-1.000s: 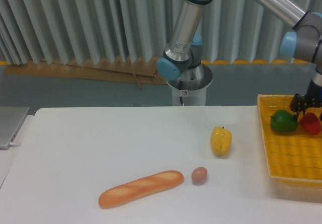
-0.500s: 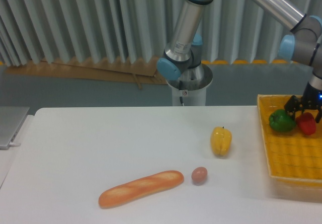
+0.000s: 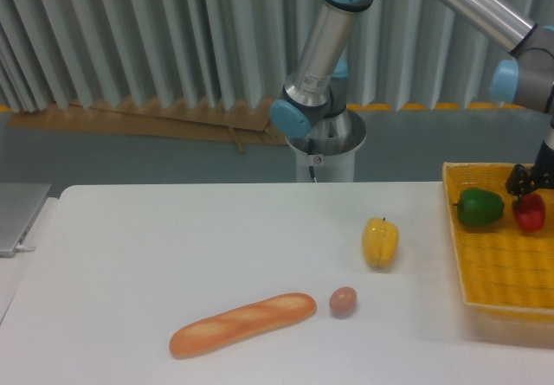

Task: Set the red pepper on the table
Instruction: 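Close the gripper on the red pepper and lift it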

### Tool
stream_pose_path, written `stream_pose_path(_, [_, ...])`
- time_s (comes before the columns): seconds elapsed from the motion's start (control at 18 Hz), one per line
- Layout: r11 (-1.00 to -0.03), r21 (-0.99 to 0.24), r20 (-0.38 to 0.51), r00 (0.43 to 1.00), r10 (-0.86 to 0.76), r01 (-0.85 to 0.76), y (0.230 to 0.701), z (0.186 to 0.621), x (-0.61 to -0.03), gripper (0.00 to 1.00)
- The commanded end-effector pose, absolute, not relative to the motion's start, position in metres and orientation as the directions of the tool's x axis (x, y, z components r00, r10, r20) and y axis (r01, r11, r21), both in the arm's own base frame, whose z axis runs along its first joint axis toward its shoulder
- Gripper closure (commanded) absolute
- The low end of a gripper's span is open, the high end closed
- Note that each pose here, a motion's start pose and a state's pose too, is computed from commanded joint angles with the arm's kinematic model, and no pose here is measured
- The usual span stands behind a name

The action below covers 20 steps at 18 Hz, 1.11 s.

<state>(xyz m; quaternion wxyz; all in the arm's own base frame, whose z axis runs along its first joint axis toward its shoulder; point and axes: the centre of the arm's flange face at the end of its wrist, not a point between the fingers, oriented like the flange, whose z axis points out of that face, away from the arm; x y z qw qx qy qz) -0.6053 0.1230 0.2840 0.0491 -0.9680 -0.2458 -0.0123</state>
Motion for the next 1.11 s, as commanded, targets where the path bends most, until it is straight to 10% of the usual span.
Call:
stream_pose_path(0.61, [-0.898, -0.085, 0.066, 0.902, 0.427, 0.431, 0.117, 0.272, -0.600, 0.00])
stream_pose_path(1.11, [-0.904, -0.103, 0.059, 0.910, 0.411, 0.415, 0.116, 0.279, -0.601, 0.45])
